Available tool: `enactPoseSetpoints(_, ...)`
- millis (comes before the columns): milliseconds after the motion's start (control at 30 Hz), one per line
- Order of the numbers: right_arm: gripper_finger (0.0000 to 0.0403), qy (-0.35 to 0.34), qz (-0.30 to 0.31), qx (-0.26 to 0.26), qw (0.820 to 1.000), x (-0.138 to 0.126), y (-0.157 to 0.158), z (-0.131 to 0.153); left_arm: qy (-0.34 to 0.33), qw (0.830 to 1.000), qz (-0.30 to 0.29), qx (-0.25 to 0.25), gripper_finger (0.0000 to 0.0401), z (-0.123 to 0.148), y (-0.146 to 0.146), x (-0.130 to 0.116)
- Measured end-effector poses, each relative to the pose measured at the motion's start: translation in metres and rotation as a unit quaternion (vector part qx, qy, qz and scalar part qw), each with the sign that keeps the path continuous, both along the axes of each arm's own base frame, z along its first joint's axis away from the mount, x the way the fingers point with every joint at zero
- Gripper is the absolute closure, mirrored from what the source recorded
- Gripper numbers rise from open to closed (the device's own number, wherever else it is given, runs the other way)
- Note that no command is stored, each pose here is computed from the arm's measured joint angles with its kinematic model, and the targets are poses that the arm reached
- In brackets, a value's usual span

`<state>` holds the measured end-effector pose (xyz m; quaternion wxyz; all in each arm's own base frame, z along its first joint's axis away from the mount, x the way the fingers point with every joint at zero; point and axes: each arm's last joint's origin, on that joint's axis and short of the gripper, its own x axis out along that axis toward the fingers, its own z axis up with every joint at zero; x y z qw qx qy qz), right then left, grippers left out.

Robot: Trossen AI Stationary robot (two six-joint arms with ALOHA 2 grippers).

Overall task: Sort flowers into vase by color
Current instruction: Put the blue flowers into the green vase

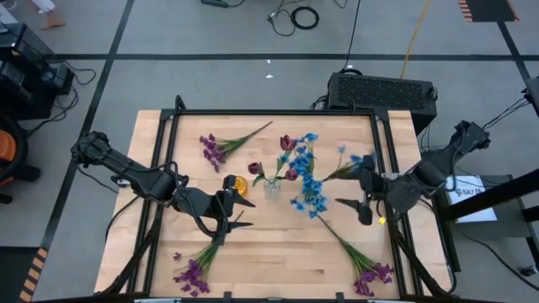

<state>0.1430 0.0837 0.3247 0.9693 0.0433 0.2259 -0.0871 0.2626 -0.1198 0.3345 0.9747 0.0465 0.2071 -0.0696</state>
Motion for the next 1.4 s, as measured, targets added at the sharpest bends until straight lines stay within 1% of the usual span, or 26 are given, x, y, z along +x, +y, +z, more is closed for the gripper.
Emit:
enactPoseSetpoints(100, 0.009, 0.011, -0.017, 0.0, 1.0, -0.008, -0.002, 0.01, 0.0, 1.0, 0.0, -0.001, 0.0163, 0.0, 0.0, 0.0)
enactPoseSetpoints(267, 0.009, 0.008, -0.04, -0.037, 0.998, -0.01, -0.003, 0.007, 0.002, 1.0, 0.008, -0.017, 0.0163, 0.0, 0.0, 0.0)
enactPoseSetpoints(367, 0.009, 0.008, -0.042, -0.034, 0.999, -0.009, -0.004, 0.007, 0.003, 1.0, 0.011, -0.026, 0.0163, 0.0, 0.0, 0.0)
enactPoseSetpoints(567, 0.009, 0.018, -0.031, 0.015, 0.999, -0.009, -0.002, 0.005, 0.005, 0.999, 0.015, -0.036, 0.0163, 0.0, -0.001, -0.001)
enactPoseSetpoints(667, 0.009, 0.017, -0.046, 0.039, 0.998, -0.007, 0.0, 0.004, 0.009, 0.999, 0.011, -0.034, 0.0163, -0.001, -0.003, -0.002)
enactPoseSetpoints(867, 0.009, 0.003, -0.094, 0.122, 0.988, -0.006, 0.001, 0.002, 0.014, 0.999, 0.002, -0.032, 0.0163, -0.002, -0.007, -0.004)
enactPoseSetpoints(933, 0.009, -0.003, -0.099, 0.13, 0.987, -0.005, 0.001, 0.003, 0.013, 0.999, 0.003, -0.032, 0.0163, -0.002, -0.007, -0.004)
enactPoseSetpoints(1067, 0.009, -0.014, -0.093, 0.127, 0.987, -0.001, 0.004, 0.004, 0.013, 0.999, 0.003, -0.032, 0.0163, -0.002, -0.007, -0.004)
enactPoseSetpoints(1267, 0.009, -0.03, -0.059, 0.096, 0.993, 0.01, 0.013, 0.007, 0.012, 0.999, 0.003, -0.033, 0.0163, -0.001, -0.007, -0.004)
enactPoseSetpoints(1400, 0.009, -0.07, -0.028, 0.082, 0.994, 0.015, 0.017, 0.018, 0.012, 0.999, 0.003, -0.033, 0.0163, -0.001, -0.007, -0.004)
